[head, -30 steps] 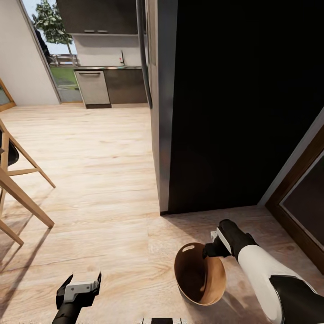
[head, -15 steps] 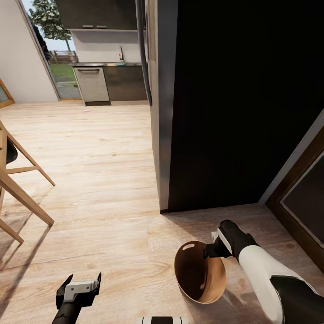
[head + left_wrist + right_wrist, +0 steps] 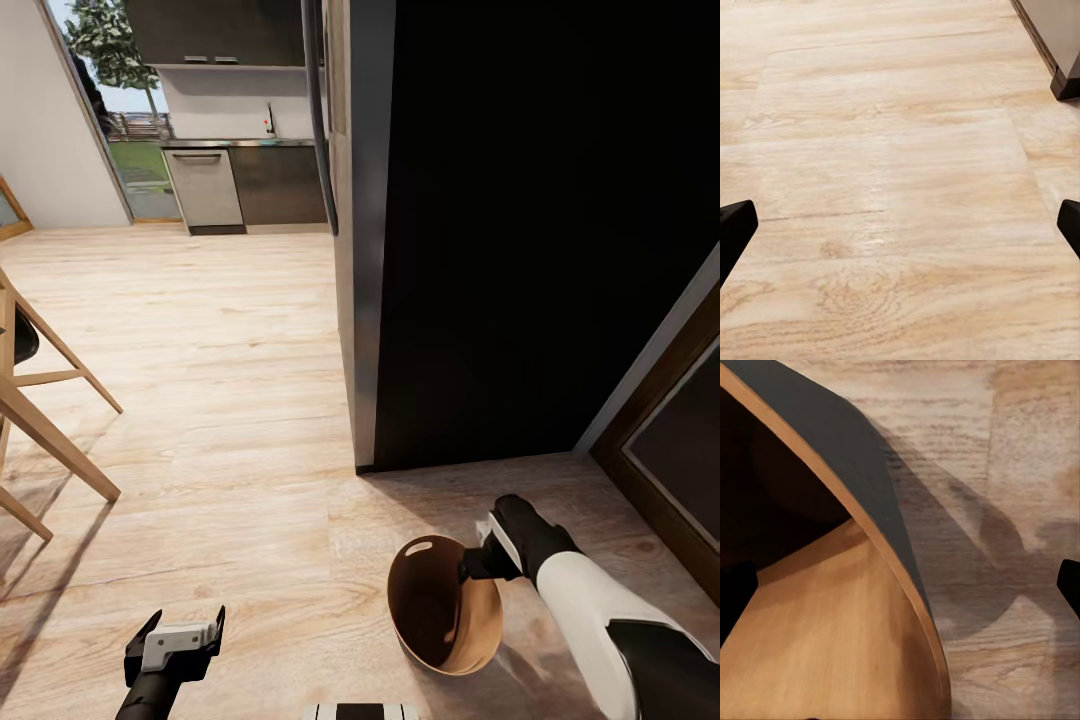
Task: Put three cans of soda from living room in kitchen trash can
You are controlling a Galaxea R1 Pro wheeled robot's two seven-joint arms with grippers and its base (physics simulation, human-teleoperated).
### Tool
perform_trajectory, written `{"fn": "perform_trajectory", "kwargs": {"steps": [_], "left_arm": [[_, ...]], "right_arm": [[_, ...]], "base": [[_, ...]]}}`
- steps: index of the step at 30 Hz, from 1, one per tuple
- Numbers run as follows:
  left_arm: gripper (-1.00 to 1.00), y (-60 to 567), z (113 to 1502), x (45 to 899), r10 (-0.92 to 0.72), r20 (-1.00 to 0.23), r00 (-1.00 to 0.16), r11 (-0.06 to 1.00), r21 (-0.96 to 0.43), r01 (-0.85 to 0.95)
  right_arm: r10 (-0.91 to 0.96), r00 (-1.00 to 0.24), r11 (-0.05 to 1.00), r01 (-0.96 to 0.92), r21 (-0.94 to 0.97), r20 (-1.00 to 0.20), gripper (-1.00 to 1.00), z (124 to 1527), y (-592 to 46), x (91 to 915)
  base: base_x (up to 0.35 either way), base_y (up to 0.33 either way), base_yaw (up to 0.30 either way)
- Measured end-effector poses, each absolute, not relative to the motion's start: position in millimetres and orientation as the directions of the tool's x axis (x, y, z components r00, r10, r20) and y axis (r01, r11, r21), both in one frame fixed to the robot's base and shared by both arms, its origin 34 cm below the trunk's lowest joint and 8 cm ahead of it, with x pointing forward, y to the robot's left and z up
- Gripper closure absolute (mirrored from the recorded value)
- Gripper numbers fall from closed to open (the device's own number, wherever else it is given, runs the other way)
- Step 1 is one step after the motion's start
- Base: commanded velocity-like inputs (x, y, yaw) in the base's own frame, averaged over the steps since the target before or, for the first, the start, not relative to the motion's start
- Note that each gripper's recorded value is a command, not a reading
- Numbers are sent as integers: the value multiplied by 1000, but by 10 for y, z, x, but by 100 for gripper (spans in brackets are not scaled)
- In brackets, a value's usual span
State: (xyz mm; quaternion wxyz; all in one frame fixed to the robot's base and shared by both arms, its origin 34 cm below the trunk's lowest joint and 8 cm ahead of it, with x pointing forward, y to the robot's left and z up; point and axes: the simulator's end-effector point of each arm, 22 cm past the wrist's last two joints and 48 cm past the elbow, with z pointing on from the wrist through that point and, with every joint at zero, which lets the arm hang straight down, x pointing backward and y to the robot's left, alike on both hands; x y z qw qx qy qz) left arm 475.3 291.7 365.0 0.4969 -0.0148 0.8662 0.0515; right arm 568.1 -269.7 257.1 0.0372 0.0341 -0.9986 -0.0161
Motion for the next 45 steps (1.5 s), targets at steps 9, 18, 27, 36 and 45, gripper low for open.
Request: {"fn": "perform_trajectory", "kwargs": {"steps": [9,18,27,36,45], "left_arm": [[-100,2913,3594,4734,26,-855,-518,994,75,-75],[-100,2913,3597,4736,26,-856,-517,994,75,-75],[-100,2913,3555,4724,26,-850,-526,994,76,-74],[-100,2916,3468,4692,26,-838,-545,994,78,-73],[-100,2917,3474,4696,26,-840,-542,994,78,-74]], "right_arm": [[-70,-993,997,-67,35,96,-100,2469,-2701,5579],[-70,-993,997,-67,35,96,-100,2467,-2701,5576],[-71,-992,997,-67,37,109,-100,2405,-2693,5544],[-71,-989,997,-67,39,129,-100,2304,-2690,5489],[-71,-989,997,-66,38,130,-100,2303,-2697,5486]], "base": [[0,0,0],[0,0,0],[0,0,0],[0,0,0],[0,0,0]]}}
